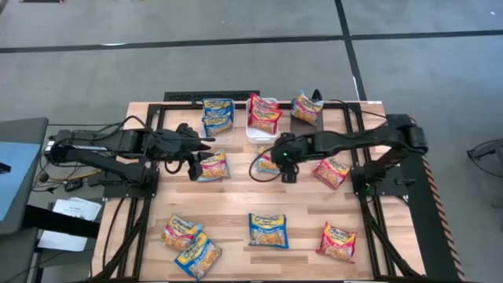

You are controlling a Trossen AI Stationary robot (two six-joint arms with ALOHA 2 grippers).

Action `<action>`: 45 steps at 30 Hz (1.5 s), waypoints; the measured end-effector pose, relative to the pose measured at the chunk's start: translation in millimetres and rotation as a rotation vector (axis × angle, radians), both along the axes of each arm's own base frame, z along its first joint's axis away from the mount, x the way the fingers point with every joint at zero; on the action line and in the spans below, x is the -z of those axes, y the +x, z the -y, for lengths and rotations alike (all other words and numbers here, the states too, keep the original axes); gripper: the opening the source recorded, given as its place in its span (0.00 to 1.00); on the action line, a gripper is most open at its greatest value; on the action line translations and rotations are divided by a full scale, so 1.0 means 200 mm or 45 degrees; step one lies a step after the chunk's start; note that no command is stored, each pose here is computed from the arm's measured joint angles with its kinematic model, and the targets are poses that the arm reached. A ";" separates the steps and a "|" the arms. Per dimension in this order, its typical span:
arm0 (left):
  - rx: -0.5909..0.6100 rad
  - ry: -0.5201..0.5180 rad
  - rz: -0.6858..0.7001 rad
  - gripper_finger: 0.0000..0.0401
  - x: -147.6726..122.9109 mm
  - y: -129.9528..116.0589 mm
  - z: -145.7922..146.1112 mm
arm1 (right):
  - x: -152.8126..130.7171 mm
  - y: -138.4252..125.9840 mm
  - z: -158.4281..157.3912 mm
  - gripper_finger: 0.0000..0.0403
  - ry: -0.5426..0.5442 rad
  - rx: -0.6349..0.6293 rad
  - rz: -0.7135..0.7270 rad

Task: Sort Maruchan noodles
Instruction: Put the light blue noodle pack into the black bin

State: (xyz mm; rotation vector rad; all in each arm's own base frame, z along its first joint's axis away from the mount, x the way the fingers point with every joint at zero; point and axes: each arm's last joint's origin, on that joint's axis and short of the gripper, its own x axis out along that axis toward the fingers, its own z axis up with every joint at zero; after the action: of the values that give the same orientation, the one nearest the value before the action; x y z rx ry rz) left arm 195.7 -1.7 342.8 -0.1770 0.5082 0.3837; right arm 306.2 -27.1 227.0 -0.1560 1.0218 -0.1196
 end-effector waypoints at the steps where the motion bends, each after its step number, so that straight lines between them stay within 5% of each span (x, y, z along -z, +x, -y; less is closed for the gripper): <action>1: 0.002 0.003 0.003 0.29 0.00 0.00 0.00 | 0.02 0.01 0.01 0.50 0.001 0.008 -0.019; 19: 0.002 0.004 0.005 0.29 0.00 0.01 0.00 | 0.30 0.11 0.17 0.50 0.029 0.122 -0.165; 26: 0.002 0.004 0.004 0.29 0.00 0.01 0.00 | 0.39 0.14 0.19 0.50 0.140 0.193 -0.201; 31: 0.002 0.005 0.005 0.29 0.00 0.01 0.00 | 0.40 0.14 0.18 0.38 0.183 0.208 -0.201; 39: 0.001 0.005 0.005 0.29 0.00 0.01 0.00 | 0.40 0.14 0.15 0.06 0.224 0.226 -0.204; 45: 0.001 0.005 0.005 0.29 0.00 0.01 0.00 | 0.36 0.15 0.12 0.03 0.230 0.211 -0.195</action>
State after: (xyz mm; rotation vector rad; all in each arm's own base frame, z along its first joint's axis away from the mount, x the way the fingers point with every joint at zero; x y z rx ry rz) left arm 197.4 -1.8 342.8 -0.1736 0.5039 0.3838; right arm 336.8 -50.8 154.9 0.0862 1.1925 -0.1672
